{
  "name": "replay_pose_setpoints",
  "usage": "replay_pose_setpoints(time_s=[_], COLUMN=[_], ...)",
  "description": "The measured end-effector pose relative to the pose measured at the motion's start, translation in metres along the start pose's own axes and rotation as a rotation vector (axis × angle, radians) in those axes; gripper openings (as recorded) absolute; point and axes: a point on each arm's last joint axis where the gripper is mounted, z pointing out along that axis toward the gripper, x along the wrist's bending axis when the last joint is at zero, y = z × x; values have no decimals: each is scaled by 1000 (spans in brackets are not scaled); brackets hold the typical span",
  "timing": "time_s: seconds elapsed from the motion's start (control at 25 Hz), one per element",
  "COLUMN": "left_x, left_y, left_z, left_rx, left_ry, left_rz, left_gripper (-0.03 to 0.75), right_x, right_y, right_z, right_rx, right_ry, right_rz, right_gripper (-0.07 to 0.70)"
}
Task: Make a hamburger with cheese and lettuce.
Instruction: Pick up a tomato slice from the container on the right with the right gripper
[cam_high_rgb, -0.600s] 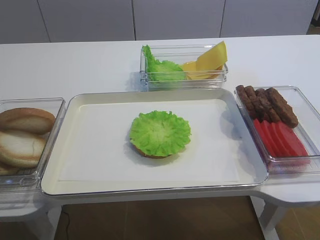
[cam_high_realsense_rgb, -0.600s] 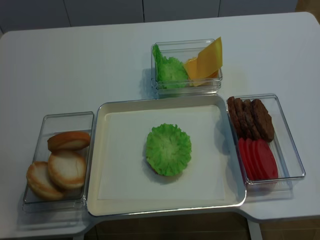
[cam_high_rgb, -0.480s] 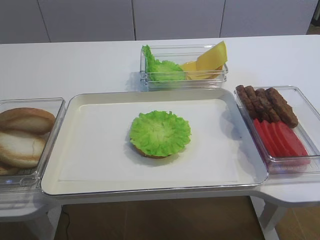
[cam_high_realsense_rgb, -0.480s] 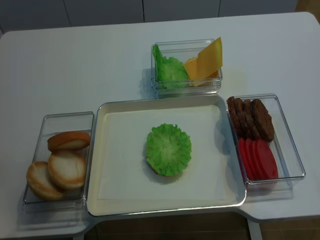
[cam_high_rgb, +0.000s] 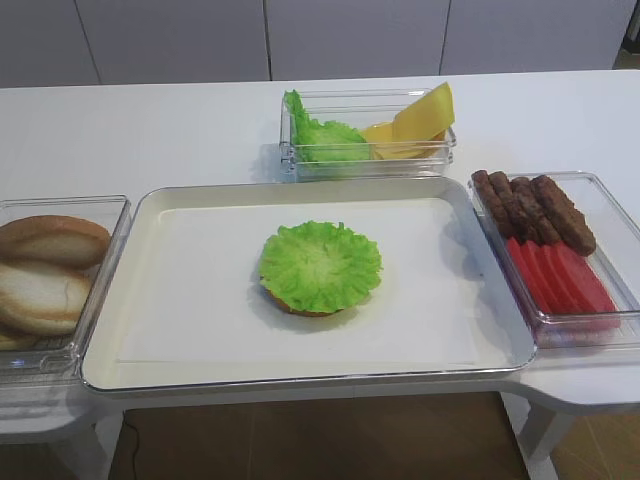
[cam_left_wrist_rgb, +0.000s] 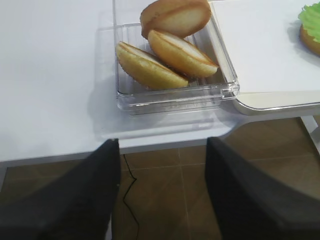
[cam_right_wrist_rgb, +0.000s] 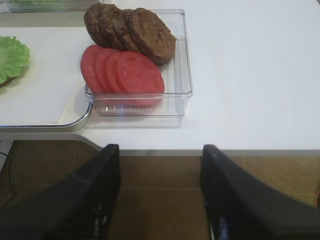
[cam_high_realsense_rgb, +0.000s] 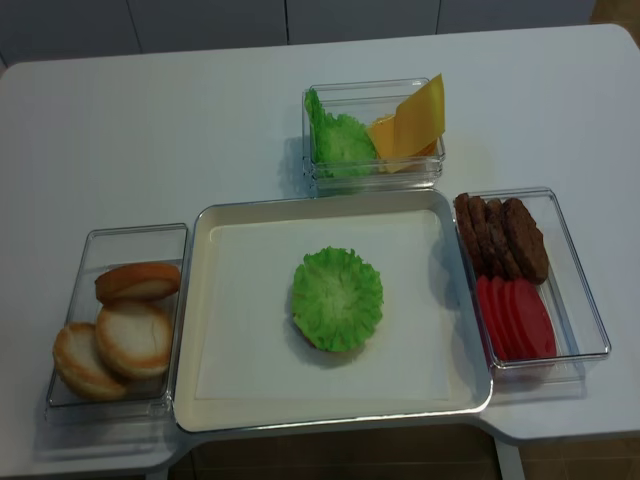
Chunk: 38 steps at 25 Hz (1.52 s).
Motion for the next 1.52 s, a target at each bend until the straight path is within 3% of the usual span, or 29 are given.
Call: replay_pose_setpoints(time_s=[0.76,0.96,1.2,1.52], left_x=[0,0,0,0], left_y=[0,0,0,0], left_z=[0,0,0,0], left_rx=[0,0,0,0], left_ry=[0,0,0,0], left_rz=[0,0,0,0], left_gripper=[405,405,405,405], right_x=[0,1,9,10], right_y=[0,1,23,83], right_z=[0,0,-13,5], right_rx=[0,-11,-163,-45], right_ry=[0,12,93,124], right_rz=[0,6,64,123], right_gripper=[391,349,313,312])
